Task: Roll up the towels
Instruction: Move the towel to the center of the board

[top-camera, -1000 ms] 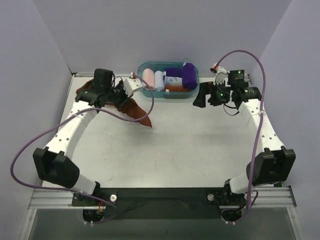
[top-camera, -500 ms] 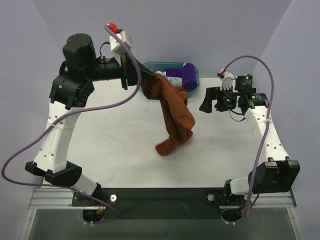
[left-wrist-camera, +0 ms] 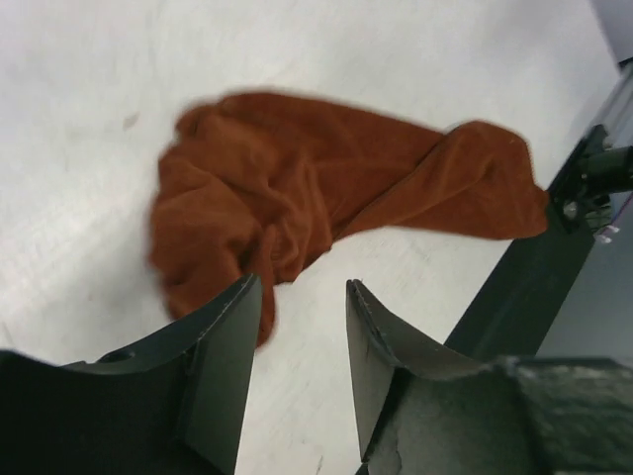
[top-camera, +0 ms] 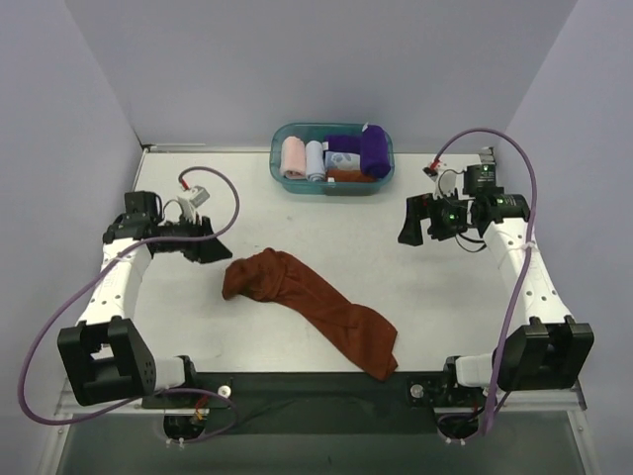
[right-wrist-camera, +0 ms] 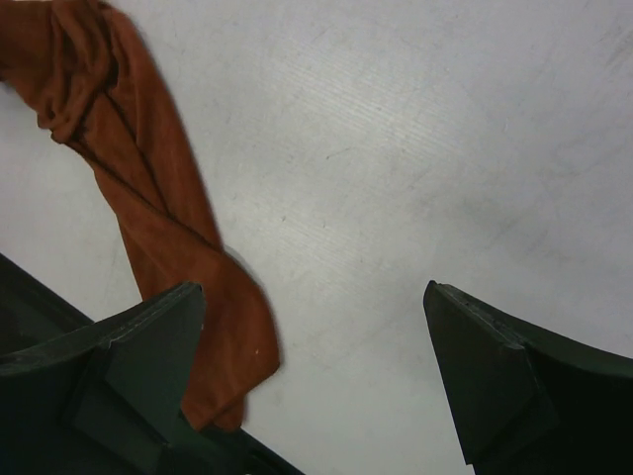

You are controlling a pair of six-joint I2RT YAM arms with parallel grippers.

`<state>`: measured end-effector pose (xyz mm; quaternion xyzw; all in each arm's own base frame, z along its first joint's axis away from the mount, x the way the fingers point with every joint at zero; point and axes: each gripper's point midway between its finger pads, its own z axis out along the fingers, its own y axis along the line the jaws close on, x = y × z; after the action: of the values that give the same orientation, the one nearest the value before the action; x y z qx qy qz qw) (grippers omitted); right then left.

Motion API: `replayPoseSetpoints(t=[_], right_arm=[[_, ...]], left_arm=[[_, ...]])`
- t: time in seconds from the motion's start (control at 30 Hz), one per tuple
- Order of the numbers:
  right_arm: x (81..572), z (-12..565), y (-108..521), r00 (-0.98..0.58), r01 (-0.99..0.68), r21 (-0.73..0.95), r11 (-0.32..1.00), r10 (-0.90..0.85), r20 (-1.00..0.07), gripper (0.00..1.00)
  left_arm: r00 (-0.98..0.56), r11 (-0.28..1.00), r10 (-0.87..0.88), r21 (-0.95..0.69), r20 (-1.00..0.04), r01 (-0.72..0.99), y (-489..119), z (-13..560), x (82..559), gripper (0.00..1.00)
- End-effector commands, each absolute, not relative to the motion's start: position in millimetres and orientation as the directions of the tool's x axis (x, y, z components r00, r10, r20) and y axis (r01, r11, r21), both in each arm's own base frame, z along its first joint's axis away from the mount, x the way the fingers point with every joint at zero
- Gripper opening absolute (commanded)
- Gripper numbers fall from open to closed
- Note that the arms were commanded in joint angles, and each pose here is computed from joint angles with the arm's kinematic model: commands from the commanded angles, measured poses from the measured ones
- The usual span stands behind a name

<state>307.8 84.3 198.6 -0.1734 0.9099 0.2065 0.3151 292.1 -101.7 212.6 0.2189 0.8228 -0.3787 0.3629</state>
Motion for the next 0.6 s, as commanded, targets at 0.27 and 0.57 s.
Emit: replayPoseSetpoints(t=[0.27,0.57], right_arm=[[224.2,108.9,108.8,-0.872,-0.487,0.385,0.784,-0.412,-0.264,0.67],[192.6,68.9,132.2,-0.856,-0.496,0.447,0.745,-0.504,-0.110,0.61]], left_arm=[[-0.648,0.692,0.280,-0.319,-0.708,0.648,-63.7,149.4,285.7,0.58],[-0.627,0.541,0.462,-0.362,-0.627,0.759,-120.5,105.5,247.1,0.61]])
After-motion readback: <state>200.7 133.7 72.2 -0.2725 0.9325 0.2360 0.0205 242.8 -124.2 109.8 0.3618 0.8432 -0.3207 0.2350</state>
